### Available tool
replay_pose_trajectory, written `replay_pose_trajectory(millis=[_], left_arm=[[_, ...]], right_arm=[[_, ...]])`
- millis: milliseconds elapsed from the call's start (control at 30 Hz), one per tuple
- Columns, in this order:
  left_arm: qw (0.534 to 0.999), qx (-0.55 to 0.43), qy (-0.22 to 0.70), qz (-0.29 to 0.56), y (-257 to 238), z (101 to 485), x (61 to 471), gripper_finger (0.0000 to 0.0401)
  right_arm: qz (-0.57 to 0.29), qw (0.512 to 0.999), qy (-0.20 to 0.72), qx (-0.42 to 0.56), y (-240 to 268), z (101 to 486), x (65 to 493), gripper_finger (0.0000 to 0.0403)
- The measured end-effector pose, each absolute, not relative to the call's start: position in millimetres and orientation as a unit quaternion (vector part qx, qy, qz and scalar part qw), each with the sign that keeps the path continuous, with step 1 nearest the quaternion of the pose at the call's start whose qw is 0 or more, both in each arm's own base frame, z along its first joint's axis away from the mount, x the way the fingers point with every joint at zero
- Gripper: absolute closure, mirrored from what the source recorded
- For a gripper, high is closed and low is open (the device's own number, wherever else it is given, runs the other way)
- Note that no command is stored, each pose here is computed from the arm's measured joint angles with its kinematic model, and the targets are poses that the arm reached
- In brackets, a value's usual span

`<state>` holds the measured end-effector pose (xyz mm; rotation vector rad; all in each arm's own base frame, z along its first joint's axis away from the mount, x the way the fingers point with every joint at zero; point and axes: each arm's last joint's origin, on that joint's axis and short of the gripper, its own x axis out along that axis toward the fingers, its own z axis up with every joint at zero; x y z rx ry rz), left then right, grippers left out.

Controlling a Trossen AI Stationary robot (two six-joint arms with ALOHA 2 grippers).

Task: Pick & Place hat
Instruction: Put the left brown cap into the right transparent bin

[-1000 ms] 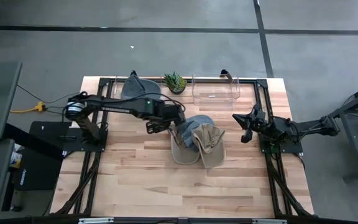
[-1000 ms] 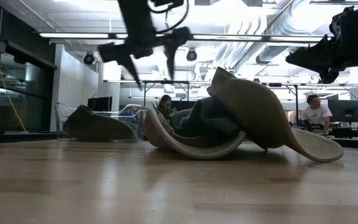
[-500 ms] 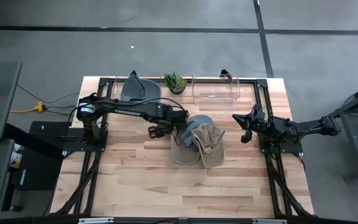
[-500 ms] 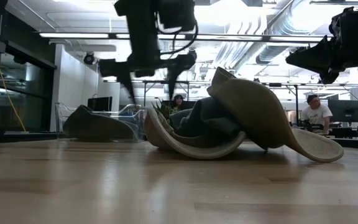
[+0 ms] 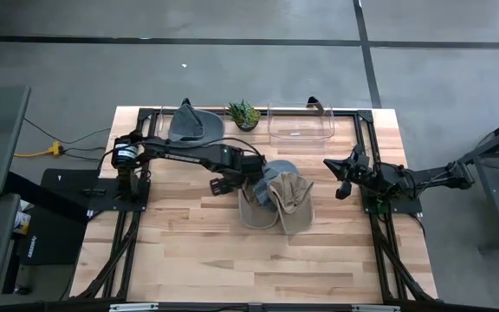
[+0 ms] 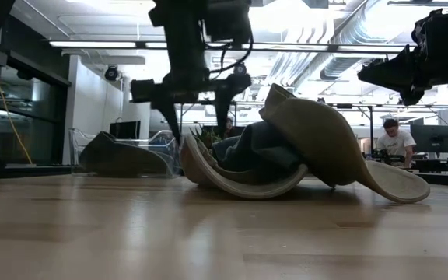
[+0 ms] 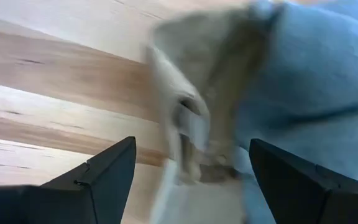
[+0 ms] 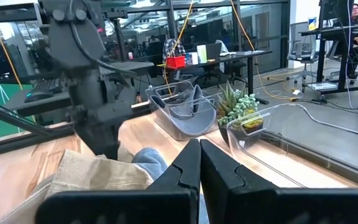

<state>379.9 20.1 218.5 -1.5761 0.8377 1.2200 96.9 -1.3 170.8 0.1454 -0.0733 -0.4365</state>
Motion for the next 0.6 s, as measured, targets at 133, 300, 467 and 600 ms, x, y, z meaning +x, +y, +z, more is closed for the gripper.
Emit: replay_pose_trajectory(millis=[133,300,467,600], left_arm=[[0.468,-0.641,0.335,0.509,20.7,216.0,379.6,0.0103],[0.467,-0.642,0.334,0.508,20.9,216.6,379.6,0.0103],[0.469,-0.641,0.331,0.511,21.1,216.5,379.6,0.0103],[0.465,-0.64,0.334,0.513,23.1,216.3,378.6,0.0103]], right_arm=[[-0.216,0.973,-0.036,0.072,-1.3,170.9,96.9,0.0402],[-0.216,0.973,-0.036,0.072,-1.3,170.7,96.9,0.0402],[-0.216,0.973,-0.036,0.072,-1.3,170.7,96.9,0.0402],[-0.216,0.973,-0.036,0.072,-1.3,170.9,96.9,0.0402]])
